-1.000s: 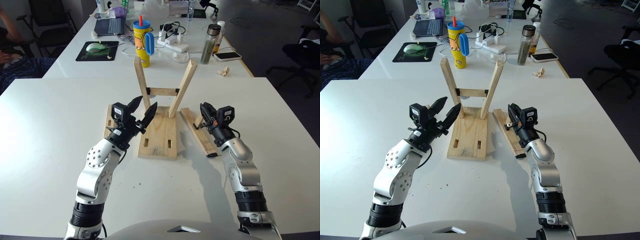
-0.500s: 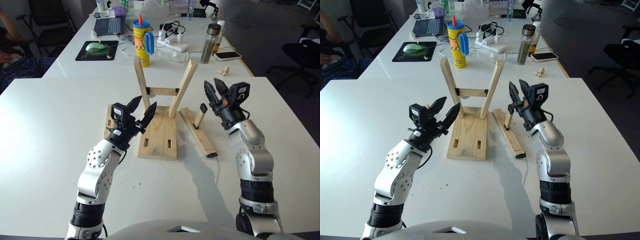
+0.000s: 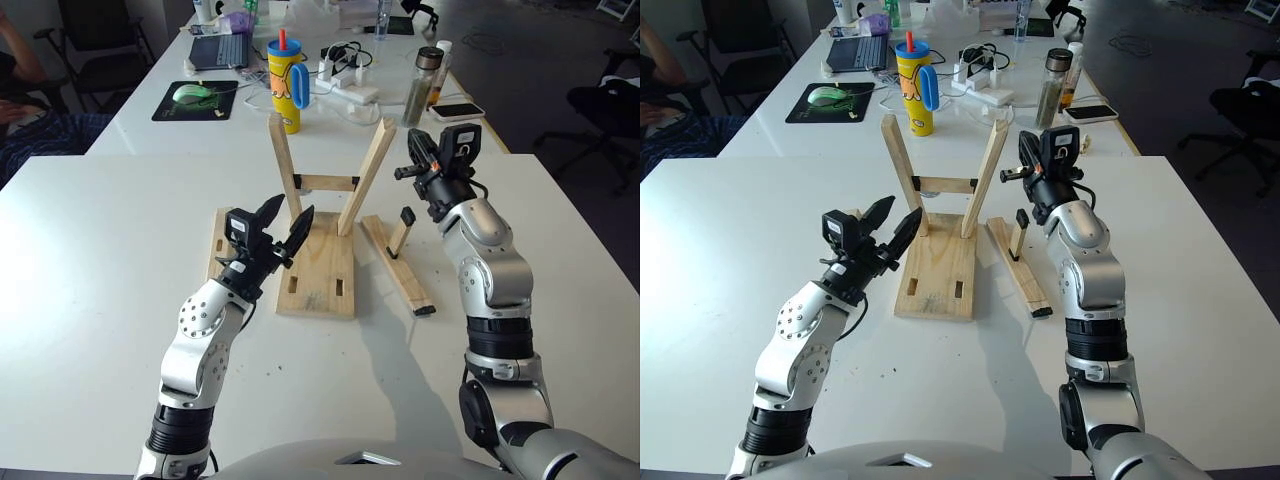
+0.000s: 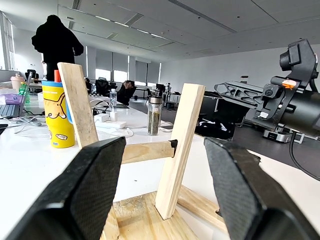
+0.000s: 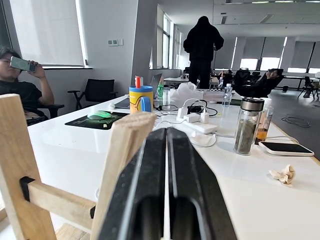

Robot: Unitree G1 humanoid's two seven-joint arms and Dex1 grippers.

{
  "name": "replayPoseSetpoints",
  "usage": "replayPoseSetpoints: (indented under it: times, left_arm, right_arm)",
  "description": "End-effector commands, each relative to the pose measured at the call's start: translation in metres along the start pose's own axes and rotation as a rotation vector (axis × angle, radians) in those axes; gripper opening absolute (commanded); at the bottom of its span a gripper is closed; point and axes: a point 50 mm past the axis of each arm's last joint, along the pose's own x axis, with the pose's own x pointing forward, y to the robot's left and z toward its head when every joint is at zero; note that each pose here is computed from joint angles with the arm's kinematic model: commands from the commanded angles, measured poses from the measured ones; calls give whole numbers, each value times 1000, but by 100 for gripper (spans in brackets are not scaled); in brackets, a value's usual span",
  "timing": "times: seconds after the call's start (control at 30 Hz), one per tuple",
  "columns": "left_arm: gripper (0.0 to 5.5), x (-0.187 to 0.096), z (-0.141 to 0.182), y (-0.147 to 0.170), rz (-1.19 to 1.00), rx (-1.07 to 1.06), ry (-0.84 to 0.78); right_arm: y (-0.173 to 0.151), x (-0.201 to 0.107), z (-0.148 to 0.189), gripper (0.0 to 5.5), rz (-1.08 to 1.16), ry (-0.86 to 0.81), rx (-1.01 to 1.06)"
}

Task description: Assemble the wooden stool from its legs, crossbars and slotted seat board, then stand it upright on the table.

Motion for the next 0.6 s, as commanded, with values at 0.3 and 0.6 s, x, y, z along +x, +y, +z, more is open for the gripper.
replayPoseSetpoints:
  times: [0.3,0.6]
  left_arm:
    - [292,4,-1,0,-7,9,-4]
    - [292,2,1,4,-1,13,-3]
  right_arm:
    - [12,-8,-24,1,-67,91,-35]
    - [6,-33,-88,1,-119,421,46]
